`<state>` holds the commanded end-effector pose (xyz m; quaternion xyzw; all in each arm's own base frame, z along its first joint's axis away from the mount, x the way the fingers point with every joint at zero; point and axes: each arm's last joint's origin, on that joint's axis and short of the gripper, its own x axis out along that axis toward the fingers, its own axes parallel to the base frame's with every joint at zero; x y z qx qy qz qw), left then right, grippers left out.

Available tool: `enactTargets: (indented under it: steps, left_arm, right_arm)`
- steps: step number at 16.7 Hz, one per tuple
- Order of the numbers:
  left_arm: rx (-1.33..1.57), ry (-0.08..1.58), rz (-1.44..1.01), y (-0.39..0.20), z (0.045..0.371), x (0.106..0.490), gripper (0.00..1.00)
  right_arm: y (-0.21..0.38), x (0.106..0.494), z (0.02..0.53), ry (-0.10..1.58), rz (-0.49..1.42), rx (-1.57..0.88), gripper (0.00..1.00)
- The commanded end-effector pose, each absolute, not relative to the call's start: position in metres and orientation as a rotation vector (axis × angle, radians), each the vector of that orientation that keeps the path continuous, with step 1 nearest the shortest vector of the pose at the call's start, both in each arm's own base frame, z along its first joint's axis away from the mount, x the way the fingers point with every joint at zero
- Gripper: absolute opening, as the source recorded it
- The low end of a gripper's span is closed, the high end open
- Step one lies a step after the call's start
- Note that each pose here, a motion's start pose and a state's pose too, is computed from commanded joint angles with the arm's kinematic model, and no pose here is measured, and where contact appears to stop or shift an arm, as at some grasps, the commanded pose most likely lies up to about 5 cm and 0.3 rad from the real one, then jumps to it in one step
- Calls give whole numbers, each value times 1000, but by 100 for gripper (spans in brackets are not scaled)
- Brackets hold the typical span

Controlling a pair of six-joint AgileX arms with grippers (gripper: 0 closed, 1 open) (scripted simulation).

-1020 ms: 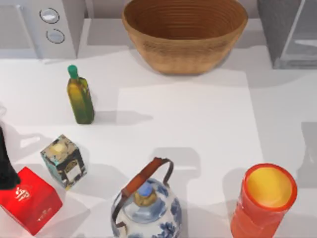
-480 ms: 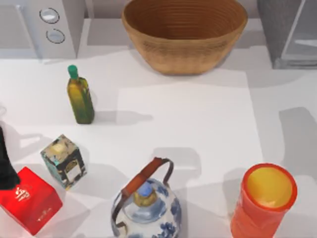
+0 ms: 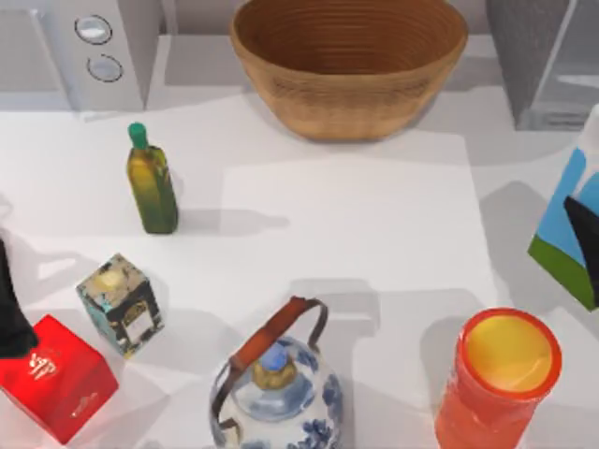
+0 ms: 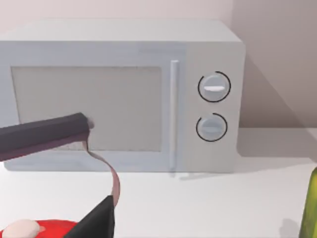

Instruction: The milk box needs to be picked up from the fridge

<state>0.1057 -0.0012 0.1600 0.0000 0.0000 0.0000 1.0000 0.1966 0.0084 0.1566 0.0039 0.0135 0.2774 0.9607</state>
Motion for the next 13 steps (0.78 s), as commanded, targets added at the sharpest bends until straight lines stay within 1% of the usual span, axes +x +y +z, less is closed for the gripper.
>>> enactTargets:
  steps: [7, 13]
  left_arm:
    - [0, 0, 0, -1, 160, 106, 100]
    - [0, 0, 0, -1, 160, 106, 100]
  right_arm:
    - [9, 222, 130, 11, 746, 0, 0]
    - [10, 222, 127, 10, 764, 0, 0]
